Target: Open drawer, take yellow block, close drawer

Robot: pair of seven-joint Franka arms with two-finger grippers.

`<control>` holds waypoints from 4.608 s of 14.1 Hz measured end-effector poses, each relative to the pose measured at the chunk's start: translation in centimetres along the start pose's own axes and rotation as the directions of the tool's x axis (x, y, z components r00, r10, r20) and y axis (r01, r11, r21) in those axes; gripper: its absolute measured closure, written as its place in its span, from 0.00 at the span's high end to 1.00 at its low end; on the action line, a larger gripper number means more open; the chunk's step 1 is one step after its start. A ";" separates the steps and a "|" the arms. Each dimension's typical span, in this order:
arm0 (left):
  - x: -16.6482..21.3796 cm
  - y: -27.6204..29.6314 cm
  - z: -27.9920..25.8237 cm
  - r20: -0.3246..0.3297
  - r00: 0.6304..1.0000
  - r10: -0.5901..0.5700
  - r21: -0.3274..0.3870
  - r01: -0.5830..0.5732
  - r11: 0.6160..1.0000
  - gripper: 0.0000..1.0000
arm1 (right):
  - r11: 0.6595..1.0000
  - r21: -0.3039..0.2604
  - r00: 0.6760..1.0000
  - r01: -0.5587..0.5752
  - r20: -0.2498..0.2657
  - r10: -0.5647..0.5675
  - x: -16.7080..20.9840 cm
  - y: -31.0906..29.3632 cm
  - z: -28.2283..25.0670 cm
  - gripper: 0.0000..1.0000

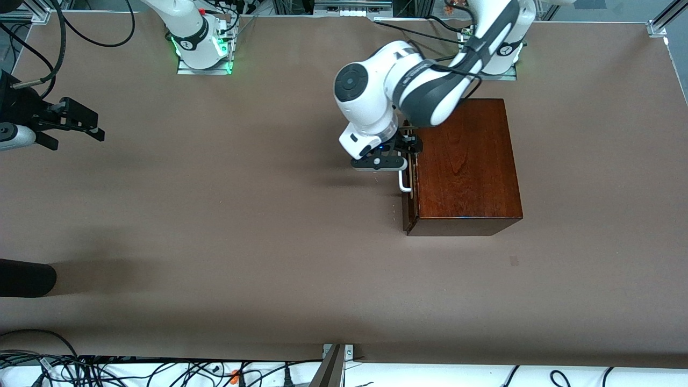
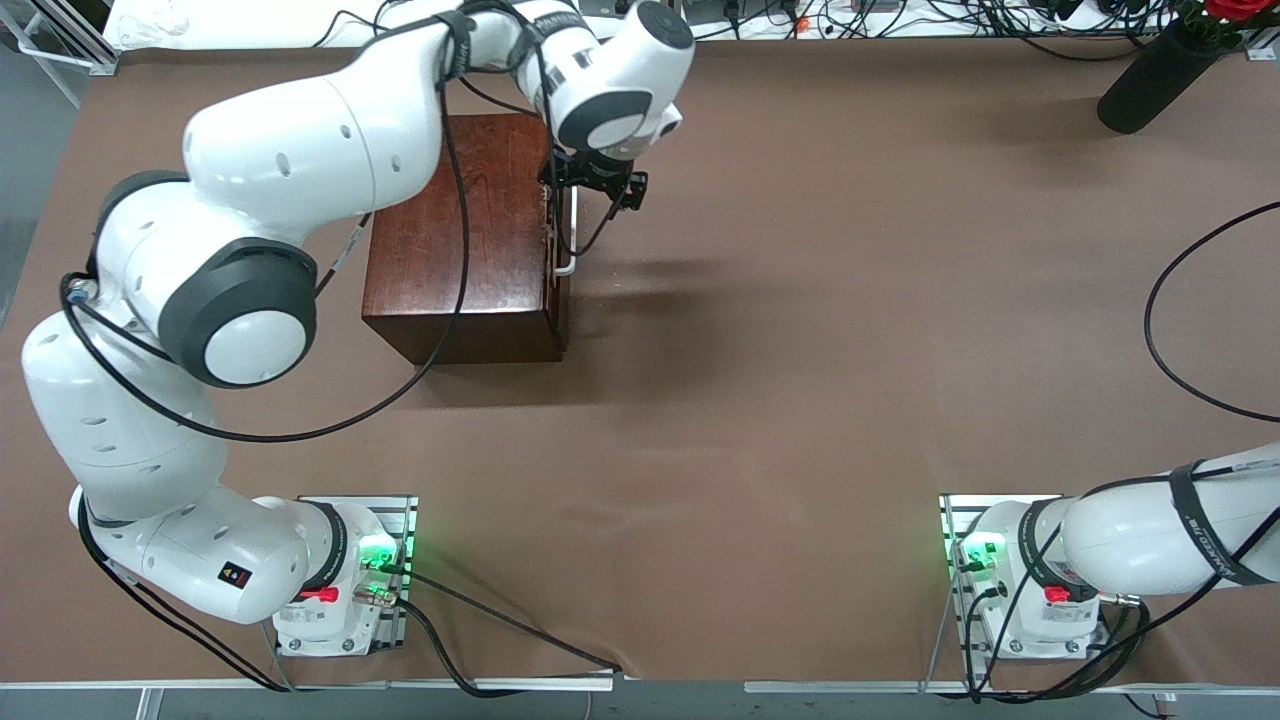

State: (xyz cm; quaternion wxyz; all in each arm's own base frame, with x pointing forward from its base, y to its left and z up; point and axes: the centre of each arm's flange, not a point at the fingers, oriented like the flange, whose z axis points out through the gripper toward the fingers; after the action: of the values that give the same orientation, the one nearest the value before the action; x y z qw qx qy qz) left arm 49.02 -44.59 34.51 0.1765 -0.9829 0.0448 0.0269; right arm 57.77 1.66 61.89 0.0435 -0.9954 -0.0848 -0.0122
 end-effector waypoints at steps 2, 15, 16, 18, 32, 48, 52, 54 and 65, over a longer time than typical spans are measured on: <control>-0.1 1.3 1.1 -0.004 1.000 -0.018 -0.004 0.018 1.000 1.00 | 1.000 0.000 1.000 0.000 0.000 0.000 0.0 0.0 0.0 1.00; 0.5 3.7 5.9 -0.041 0.996 -0.085 0.020 0.086 0.996 1.00 | 1.000 0.000 1.000 0.000 0.000 0.000 0.0 0.0 0.0 1.00; 0.3 3.9 5.9 -0.043 0.995 -0.093 0.017 0.093 0.995 1.00 | 1.000 0.000 1.000 0.000 0.000 0.000 0.0 0.0 0.0 1.00; 0.0 4.3 6.0 -0.046 0.994 -0.101 0.021 0.102 0.995 1.00 | 1.000 0.000 1.000 0.000 0.000 0.000 0.0 0.0 0.0 1.00; 0.0 6.2 4.2 -0.065 0.988 -0.139 -0.132 0.130 0.983 1.00 | 1.000 0.000 1.000 -0.002 0.000 0.002 0.0 0.1 0.0 1.00; -0.1 9.0 0.1 -0.049 0.986 -0.160 -0.277 0.140 0.951 1.00 | 1.000 0.000 1.000 -0.002 0.000 0.002 0.0 0.1 0.0 1.00; -0.5 8.0 -1.9 -0.026 0.991 -0.133 -0.214 0.124 0.969 1.00 | 1.000 0.000 1.000 -0.003 0.000 0.003 0.0 0.1 0.0 1.00; -0.5 5.6 -5.3 0.010 0.997 -0.075 -0.181 0.076 0.980 1.00 | 1.000 0.000 1.000 -0.003 0.000 0.003 0.0 0.1 0.0 1.00; 4.2 -31.2 -16.4 0.104 0.990 0.092 -0.301 -0.057 0.952 1.00 | 1.000 0.000 1.000 -0.005 0.001 0.005 0.0 0.3 0.0 1.00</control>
State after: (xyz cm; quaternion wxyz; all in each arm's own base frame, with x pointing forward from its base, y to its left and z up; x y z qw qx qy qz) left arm 56.85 -21.49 60.34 0.0280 -0.9926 0.0670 0.0975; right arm 57.79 1.41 61.85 0.0434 -0.9956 -0.0825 -0.0119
